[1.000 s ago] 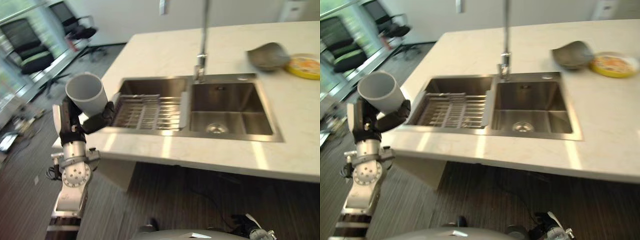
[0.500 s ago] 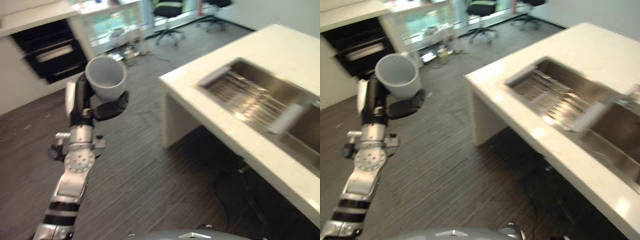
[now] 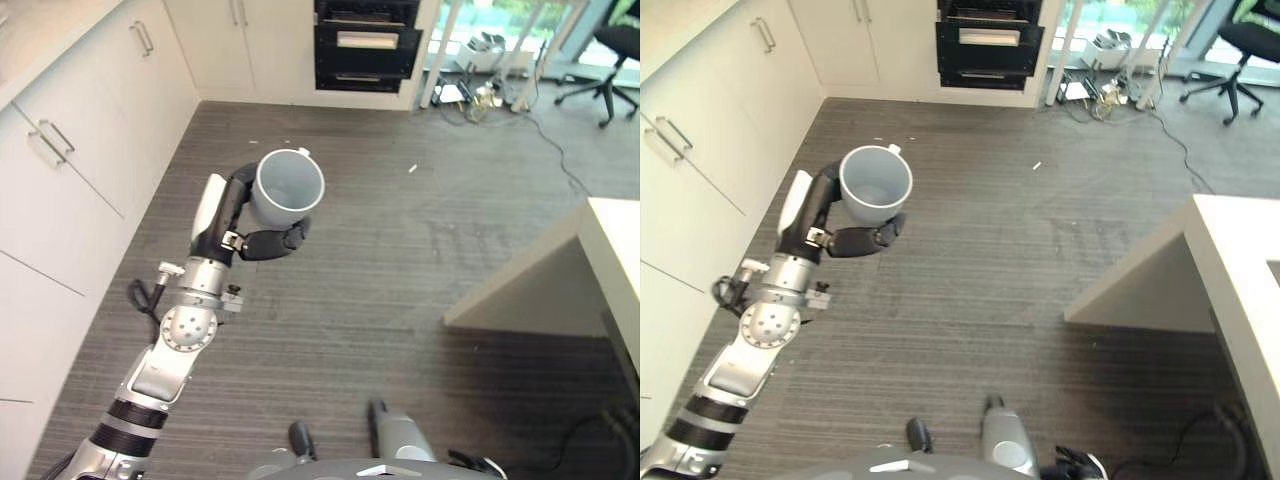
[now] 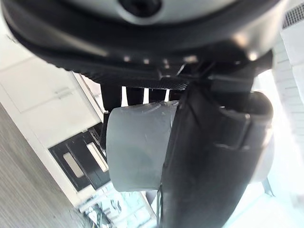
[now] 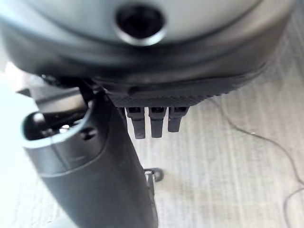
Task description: Place the dishes in the dishwasher.
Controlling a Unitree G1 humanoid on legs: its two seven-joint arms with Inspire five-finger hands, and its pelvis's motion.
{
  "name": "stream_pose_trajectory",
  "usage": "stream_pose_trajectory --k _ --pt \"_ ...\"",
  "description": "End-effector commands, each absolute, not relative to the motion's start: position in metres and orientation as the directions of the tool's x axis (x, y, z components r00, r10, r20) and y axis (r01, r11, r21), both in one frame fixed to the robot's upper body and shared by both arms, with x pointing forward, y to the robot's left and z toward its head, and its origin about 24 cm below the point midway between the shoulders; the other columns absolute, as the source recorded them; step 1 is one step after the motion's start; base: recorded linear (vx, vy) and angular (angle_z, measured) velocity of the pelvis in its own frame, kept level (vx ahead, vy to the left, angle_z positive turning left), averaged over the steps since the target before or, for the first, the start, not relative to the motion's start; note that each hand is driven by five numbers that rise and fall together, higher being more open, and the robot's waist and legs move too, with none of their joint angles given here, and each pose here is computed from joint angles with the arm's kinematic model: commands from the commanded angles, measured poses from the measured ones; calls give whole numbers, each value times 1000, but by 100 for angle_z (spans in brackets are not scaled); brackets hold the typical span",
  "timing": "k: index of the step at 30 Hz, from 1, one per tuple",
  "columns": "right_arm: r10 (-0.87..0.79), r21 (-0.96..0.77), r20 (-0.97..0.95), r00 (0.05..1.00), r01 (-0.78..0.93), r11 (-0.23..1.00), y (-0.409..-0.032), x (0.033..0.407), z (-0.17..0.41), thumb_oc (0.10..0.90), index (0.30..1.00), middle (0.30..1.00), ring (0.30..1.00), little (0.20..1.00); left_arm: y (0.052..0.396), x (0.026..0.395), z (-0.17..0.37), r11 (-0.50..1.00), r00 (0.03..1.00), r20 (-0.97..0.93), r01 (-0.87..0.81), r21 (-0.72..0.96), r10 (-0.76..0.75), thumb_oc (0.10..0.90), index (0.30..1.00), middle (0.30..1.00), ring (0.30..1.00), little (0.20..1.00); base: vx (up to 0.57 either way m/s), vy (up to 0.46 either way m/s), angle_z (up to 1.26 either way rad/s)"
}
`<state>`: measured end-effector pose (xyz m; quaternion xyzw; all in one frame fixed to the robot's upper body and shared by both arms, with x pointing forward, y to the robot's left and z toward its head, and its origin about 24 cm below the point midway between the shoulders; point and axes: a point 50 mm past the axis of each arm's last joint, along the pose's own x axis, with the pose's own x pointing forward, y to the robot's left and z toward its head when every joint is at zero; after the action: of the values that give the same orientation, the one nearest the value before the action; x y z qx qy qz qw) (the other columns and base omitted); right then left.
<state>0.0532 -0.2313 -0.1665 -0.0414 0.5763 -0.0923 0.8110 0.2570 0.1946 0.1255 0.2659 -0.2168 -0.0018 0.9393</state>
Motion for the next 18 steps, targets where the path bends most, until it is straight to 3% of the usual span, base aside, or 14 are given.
stream_pose_trajectory --k 1,8,14,15,18 --pt "-256 -231 -923 288 118 966 -253 42 -163 800 900 900 900 900 191 253 187 901 707 704 -257 350 -72 400 300 300 300 300 116 -77 105" --pt "-293 -258 -921 255 164 952 -271 28 -158 800 900 900 900 900 195 246 185 889 720 689 -256 381 -87 400 300 300 300 300 27 -19 3" --pt "-290 -258 -907 307 141 956 -285 36 -151 800 900 900 900 900 186 248 193 855 685 709 -256 451 -169 400 300 300 300 300 -7 52 -17" --pt "-279 -255 -862 423 114 960 -272 87 -148 800 900 900 900 900 178 248 193 842 689 685 -208 498 -235 400 300 300 300 300 -33 7 1" --pt "-231 -212 -873 429 93 973 -255 83 -153 800 900 900 900 900 176 254 180 821 736 620 -158 548 -273 400 300 300 300 300 -232 -39 5"
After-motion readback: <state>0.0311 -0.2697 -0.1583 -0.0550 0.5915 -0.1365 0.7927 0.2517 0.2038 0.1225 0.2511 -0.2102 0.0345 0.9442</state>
